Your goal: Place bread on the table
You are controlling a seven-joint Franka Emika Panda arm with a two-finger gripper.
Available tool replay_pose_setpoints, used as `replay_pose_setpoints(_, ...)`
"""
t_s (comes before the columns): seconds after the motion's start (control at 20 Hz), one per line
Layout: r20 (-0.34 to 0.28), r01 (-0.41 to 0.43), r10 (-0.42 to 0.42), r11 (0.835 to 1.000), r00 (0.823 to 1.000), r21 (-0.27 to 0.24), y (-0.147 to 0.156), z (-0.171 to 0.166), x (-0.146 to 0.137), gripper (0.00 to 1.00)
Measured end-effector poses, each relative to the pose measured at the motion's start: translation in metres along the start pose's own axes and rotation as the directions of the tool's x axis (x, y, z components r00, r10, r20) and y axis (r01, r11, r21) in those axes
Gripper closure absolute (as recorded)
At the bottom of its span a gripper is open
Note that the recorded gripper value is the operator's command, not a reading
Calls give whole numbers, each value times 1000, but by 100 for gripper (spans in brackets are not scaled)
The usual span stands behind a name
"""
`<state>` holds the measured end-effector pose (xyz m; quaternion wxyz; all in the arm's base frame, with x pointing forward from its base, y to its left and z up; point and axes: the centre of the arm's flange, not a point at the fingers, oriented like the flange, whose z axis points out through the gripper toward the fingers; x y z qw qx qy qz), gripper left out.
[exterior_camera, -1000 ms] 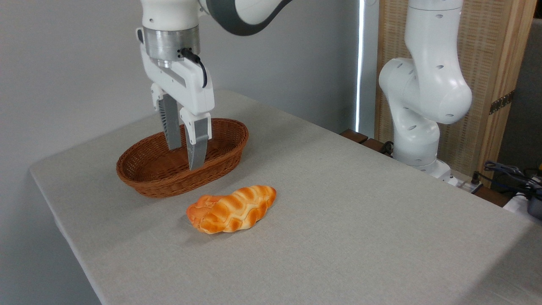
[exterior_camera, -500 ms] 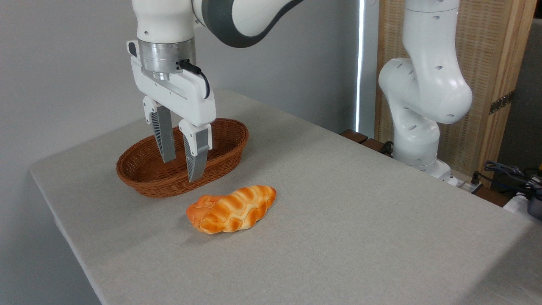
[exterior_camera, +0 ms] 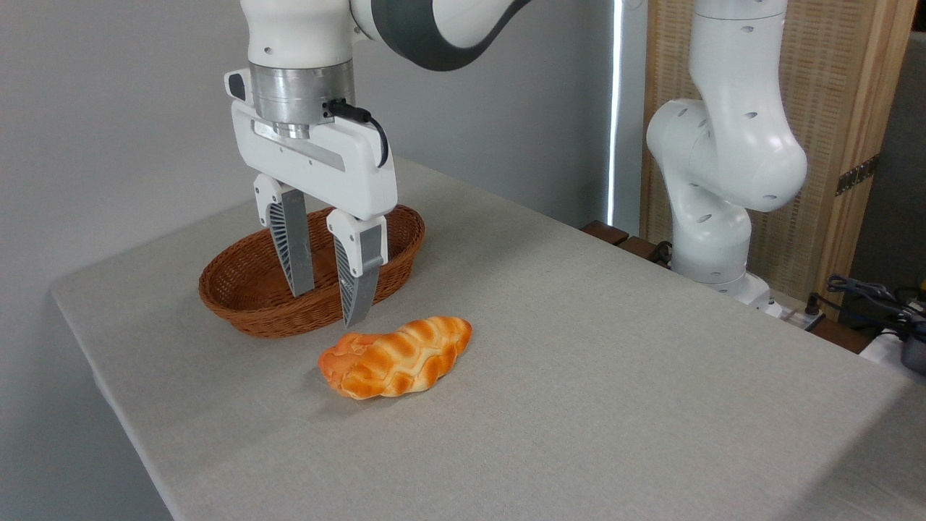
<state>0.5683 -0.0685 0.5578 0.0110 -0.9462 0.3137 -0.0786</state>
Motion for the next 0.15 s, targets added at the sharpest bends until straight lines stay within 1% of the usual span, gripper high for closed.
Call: replay_pose_setpoints(0.15,2,-3,3,1000,1000,6,0,-1,0,0)
